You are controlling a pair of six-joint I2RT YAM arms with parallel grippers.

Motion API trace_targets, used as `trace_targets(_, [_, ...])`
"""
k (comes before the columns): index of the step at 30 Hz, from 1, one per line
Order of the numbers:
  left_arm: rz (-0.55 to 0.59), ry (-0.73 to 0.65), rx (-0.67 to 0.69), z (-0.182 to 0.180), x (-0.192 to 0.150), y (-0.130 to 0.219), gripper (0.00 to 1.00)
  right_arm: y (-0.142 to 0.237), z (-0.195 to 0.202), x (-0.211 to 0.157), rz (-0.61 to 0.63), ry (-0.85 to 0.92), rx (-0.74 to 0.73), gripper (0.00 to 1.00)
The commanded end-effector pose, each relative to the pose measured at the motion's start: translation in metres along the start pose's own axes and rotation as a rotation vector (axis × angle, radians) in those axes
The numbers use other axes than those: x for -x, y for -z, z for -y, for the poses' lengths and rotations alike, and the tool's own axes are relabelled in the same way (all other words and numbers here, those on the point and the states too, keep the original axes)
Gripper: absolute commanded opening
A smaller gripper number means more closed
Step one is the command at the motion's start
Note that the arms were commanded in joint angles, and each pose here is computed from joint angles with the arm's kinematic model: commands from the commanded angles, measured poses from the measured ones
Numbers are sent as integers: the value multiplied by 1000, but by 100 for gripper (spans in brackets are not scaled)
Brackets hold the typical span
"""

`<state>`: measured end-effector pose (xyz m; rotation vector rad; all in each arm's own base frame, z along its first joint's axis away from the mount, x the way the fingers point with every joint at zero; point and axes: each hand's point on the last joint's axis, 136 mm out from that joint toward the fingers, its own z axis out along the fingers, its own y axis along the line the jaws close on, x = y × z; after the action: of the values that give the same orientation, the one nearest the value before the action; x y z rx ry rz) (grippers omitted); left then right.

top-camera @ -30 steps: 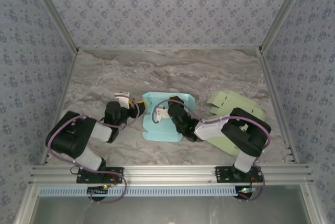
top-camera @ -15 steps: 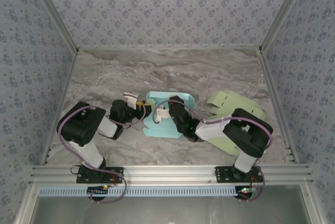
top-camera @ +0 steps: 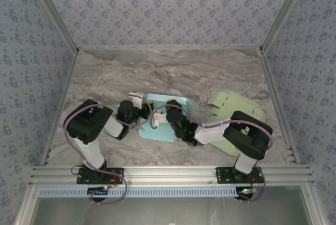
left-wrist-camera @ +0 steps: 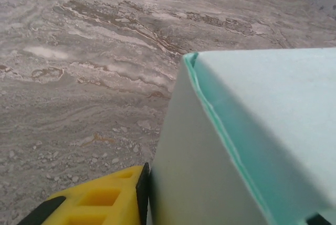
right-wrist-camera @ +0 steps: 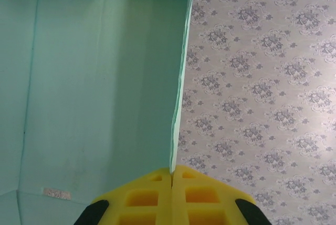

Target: Fold the paper box

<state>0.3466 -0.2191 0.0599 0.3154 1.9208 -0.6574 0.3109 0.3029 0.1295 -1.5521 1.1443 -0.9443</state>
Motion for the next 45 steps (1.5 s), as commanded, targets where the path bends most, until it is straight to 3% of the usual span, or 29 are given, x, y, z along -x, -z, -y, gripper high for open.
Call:
trace_targets(1, [55, -52, 49, -1, 15, -8, 29, 7, -5, 3, -10, 2, 16, 0])
trace_targets(12, [64, -92, 190, -10, 11, -18, 22, 24, 0, 11, -37, -68, 12, 1])
trace_targets(16, [73, -114, 165, -7, 10, -21, 19, 39, -3, 17, 31, -126, 115, 18])
trace_targets(20, [72, -144, 64, 7, 12, -27, 16, 56, 3, 8, 106, -287, 224, 34])
trace_targets(25, [42, -154, -79, 26, 15, -39, 12, 89, 25, -3, 289, -532, 410, 43])
trace_targets(27, [36, -149, -123, 31, 16, -42, 10, 99, 43, -17, 344, -686, 466, 45])
trace_targets(31, [9, -157, -205, 43, 18, -43, 10, 104, 80, -48, 448, -1035, 572, 63])
trace_targets(33, [-1, -170, -232, 48, 16, -44, 9, 93, 97, -66, 404, -1233, 633, 68])
trace_targets(36, [7, -202, -266, 53, 17, -42, 9, 56, 105, -95, 130, -1598, 729, 72])
trace_targets(37, [7, -207, -271, 54, 17, -42, 9, 46, 101, -100, 35, -1699, 792, 71])
trace_targets(39, [-2, -221, -278, 56, 15, -42, 9, 26, 99, -96, -50, -1853, 998, 61])
trace_targets(41, [-11, -232, -277, 57, 11, -43, 9, 10, 88, -86, -95, -1950, 1138, 55])
trace_targets(45, [-44, -230, -274, 58, -1, -39, 11, -12, 61, -62, -119, -1949, 1232, 55])
